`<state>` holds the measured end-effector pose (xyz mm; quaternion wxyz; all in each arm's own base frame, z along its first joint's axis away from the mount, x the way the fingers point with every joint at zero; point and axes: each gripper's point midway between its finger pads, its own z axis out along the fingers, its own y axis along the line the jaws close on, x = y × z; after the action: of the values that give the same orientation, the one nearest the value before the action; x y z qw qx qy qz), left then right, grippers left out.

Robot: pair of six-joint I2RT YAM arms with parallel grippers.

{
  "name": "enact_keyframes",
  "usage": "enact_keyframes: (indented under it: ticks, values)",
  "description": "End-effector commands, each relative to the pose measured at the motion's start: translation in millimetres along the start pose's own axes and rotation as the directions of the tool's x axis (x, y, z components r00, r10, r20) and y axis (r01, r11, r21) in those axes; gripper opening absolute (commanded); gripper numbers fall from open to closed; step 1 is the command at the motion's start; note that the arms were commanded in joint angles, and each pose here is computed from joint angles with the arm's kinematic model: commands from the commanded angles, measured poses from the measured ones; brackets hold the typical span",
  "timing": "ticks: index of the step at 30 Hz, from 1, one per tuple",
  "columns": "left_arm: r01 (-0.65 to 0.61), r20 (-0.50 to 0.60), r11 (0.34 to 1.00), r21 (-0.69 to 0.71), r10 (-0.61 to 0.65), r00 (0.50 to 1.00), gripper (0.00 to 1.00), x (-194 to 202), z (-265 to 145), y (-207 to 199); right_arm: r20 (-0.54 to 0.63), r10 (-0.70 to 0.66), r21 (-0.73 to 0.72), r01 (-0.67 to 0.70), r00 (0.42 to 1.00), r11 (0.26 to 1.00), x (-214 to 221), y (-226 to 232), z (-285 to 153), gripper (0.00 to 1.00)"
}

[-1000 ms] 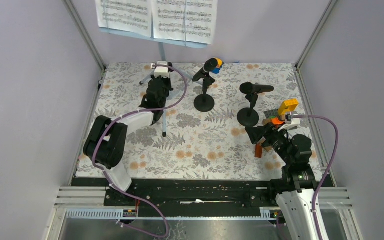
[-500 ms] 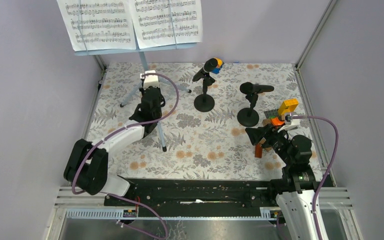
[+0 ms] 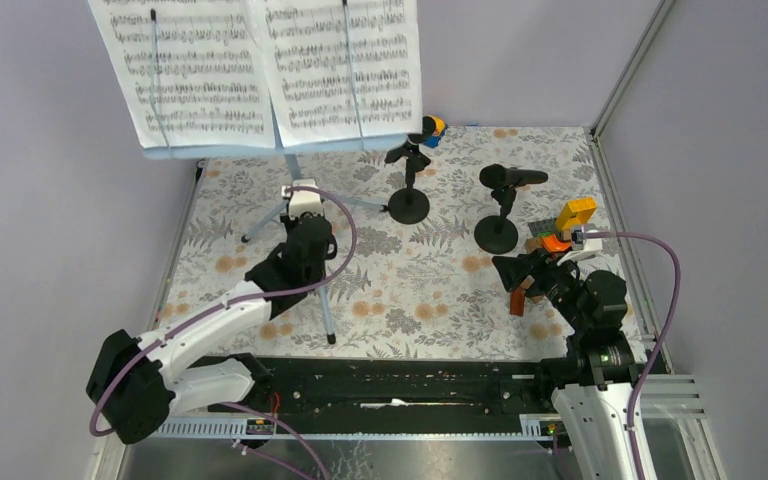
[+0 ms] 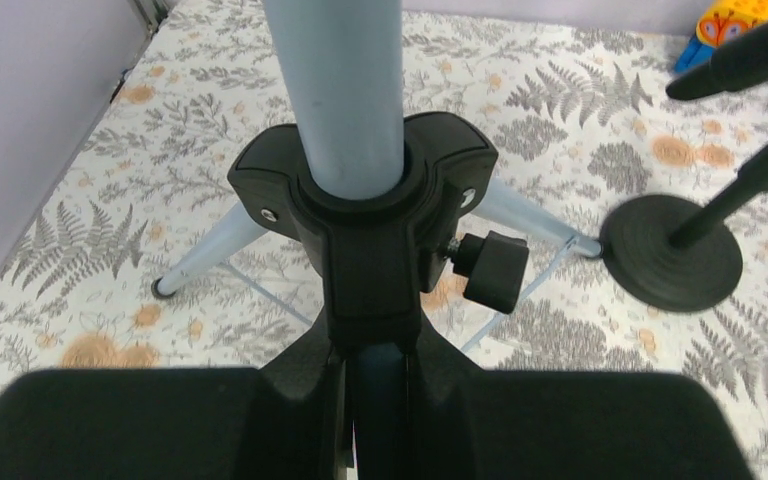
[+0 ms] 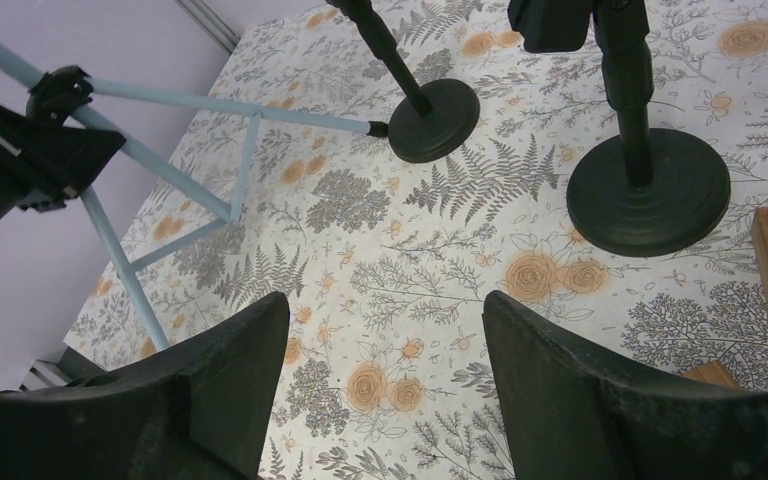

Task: Pack up the instrument practice props

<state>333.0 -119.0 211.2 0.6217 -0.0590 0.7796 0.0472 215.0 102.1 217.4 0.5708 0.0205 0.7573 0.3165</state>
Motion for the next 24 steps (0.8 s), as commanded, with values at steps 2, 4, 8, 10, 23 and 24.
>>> enact_keyframes:
  ticks: [2,4,8,10,23,24]
  values:
    - [-0.077,-0.088,0.994,0.076,0.084,0.993,0.0,44,-33,-12,0.059,-0.043,-0.011,0.043,0.997,0.999,-23,11,-7,0.78]
    - [-0.091,-0.082,0.988,0.124,0.102,0.991,0.0,54,-42,-22,0.059,-0.047,-0.011,0.047,0.997,0.999,-23,11,-8,0.78]
    - [-0.104,-0.072,0.977,0.184,0.119,0.99,0.0,63,-63,-39,0.064,-0.054,-0.007,0.055,0.996,0.998,-25,13,-11,0.78]
    - [-0.112,-0.07,0.972,0.205,0.128,0.989,0.0,66,-73,-44,0.067,-0.058,-0.005,0.059,0.996,0.998,-26,13,-12,0.78]
    - [-0.204,0.077,0.887,0.414,0.189,0.979,0.0,57,-85,-122,0.076,-0.059,-0.009,0.06,0.995,0.998,-33,19,-16,0.78]
    - [-0.206,0.086,0.89,0.407,0.187,0.979,0.0,51,-83,-127,0.076,-0.061,-0.009,0.062,0.995,0.998,-33,19,-17,0.78]
